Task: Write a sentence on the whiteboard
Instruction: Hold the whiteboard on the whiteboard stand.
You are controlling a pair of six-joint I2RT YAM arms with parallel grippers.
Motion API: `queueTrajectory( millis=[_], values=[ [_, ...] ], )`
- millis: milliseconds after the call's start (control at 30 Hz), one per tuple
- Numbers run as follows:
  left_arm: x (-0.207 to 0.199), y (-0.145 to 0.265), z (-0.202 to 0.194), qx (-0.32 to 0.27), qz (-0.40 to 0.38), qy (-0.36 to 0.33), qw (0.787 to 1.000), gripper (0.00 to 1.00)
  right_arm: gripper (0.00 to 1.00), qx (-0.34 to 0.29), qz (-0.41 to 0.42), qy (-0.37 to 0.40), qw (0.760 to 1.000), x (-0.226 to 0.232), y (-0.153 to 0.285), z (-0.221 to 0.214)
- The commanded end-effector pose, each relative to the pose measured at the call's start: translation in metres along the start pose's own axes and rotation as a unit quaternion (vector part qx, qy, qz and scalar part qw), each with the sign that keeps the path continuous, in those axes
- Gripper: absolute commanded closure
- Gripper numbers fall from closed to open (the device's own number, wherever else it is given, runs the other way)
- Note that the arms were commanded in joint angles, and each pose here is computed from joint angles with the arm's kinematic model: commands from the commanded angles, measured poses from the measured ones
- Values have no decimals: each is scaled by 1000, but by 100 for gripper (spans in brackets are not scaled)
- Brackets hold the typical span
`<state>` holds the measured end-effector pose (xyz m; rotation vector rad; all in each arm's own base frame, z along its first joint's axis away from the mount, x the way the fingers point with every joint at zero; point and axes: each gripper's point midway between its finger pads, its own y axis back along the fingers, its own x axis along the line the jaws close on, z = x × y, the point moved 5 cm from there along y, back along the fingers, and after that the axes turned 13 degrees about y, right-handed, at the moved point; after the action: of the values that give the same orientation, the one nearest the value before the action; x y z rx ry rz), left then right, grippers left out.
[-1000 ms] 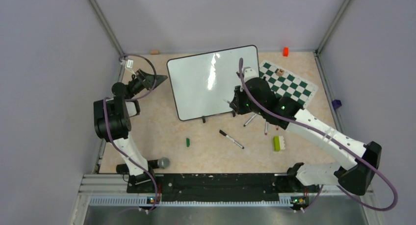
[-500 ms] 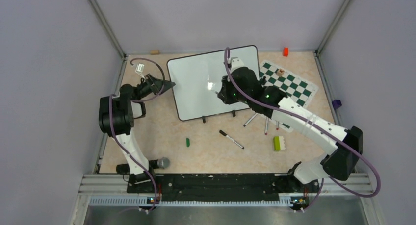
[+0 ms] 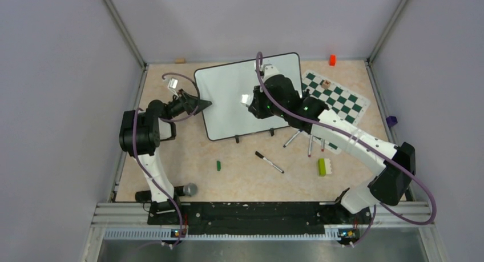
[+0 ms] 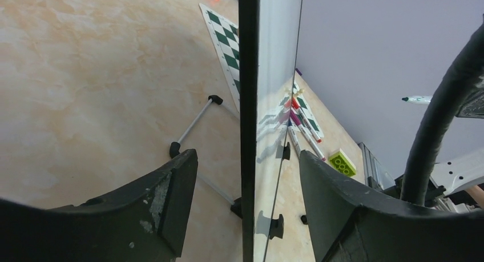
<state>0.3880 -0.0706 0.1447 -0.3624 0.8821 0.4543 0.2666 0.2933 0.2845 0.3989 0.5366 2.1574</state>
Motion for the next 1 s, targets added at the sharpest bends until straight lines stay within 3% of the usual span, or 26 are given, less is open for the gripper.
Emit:
queueTrajectory(
  millis=[0,167,267,300,367,767,967],
  values=[
    [-8,-1,8,2,-26,-61,998,31,100,-39,7,-3,999,1,8,23],
    [-10,-6,8,4,-29,-60,998,63,100,-37,3,-2,999,0,4,24],
    [-12,-8,7,11,-35,-61,997,73,100,-37,-5,-4,999,-1,0,26],
    [-12,-8,7,13,-36,-62,997,85,100,-37,-7,-5,999,-1,-2,28],
    [-12,-8,6,18,-37,-61,997,98,100,-43,-12,-9,999,-1,-4,34],
    [-4,-9,-3,45,-44,-65,996,100,100,-61,-11,-7,998,17,-40,66],
    [-4,-20,-15,87,-66,-63,992,100,100,-66,-10,-2,998,22,-46,70]
  ],
)
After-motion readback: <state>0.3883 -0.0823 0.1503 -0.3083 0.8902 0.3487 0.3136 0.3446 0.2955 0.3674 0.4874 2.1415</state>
